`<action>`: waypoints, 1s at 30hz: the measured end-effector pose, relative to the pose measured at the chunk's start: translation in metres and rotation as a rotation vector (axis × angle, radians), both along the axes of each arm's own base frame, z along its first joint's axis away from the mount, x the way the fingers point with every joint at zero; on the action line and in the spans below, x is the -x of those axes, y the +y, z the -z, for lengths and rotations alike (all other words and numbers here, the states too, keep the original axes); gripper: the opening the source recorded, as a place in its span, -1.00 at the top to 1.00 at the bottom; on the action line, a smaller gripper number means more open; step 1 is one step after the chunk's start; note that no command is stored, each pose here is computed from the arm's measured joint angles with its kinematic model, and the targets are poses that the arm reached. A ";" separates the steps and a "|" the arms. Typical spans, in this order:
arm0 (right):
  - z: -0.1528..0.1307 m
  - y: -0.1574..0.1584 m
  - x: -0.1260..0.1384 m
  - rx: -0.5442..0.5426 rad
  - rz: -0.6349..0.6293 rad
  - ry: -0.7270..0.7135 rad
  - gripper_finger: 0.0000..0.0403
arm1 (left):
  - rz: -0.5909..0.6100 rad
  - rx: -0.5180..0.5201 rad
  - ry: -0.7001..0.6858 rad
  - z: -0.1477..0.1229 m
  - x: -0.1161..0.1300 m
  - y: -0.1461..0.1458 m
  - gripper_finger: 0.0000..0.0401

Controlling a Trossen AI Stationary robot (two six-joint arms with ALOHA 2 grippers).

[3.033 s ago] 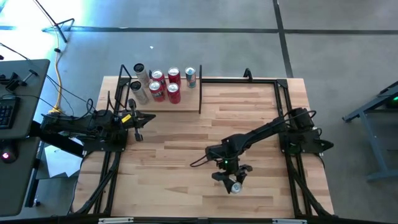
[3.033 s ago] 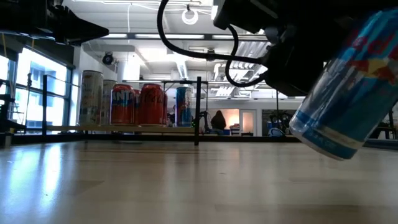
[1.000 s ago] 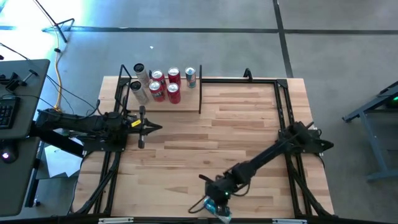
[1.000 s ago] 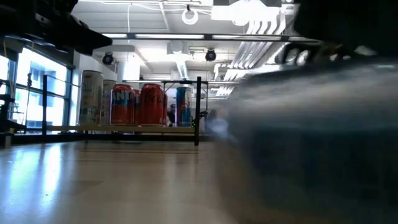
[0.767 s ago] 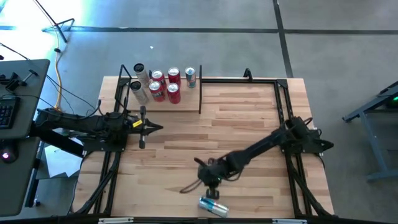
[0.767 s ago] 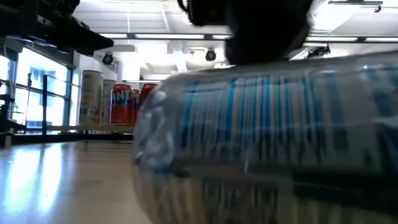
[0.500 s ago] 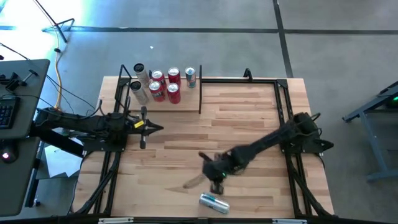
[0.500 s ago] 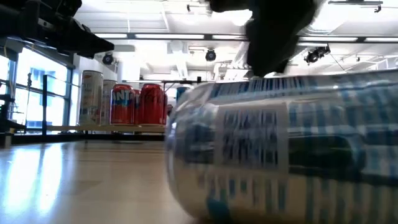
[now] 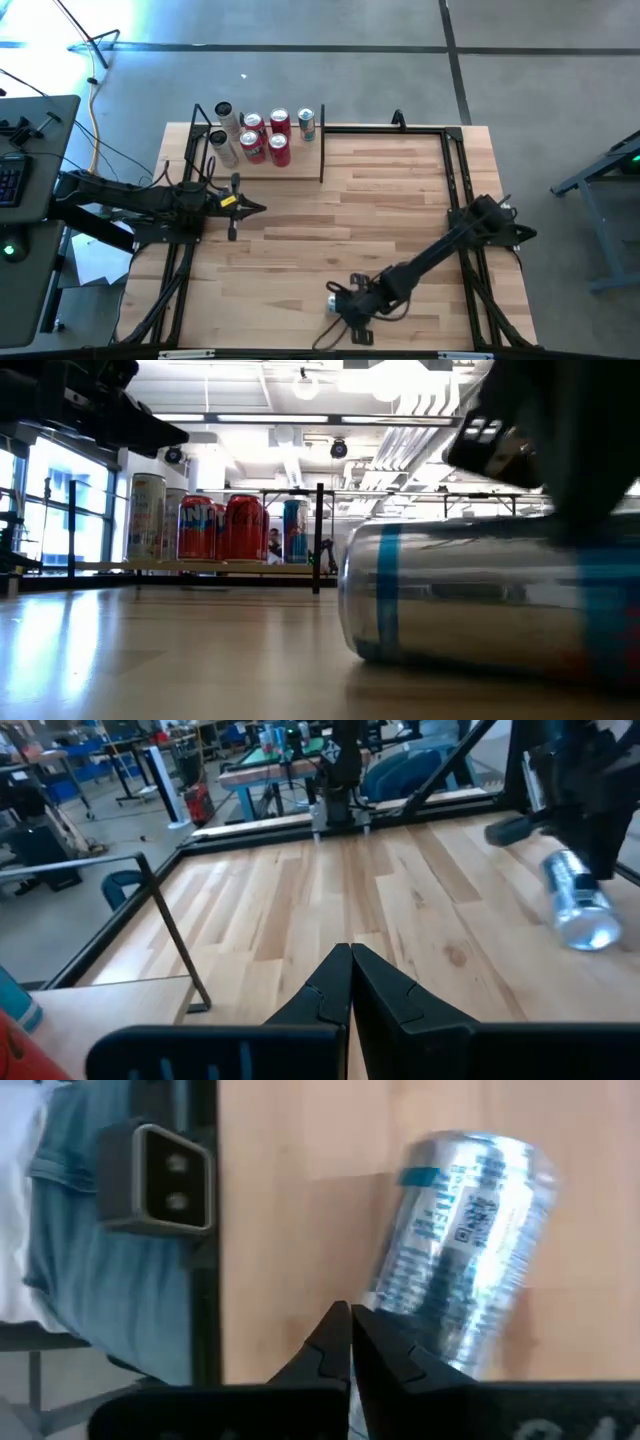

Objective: Place canned beverage on shelf
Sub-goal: Put the blue soda can aligned with the other blue soda can on the shelf

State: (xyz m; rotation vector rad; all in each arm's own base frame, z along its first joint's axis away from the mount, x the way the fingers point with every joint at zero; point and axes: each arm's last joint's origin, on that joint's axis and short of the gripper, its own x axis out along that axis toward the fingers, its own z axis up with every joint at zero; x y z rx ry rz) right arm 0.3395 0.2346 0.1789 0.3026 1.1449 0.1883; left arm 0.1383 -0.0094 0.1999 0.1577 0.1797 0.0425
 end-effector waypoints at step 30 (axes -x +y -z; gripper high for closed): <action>0.009 -0.084 0.079 0.759 0.589 0.248 1.00 | 0.040 0.029 0.110 0.010 -0.081 -0.009 1.00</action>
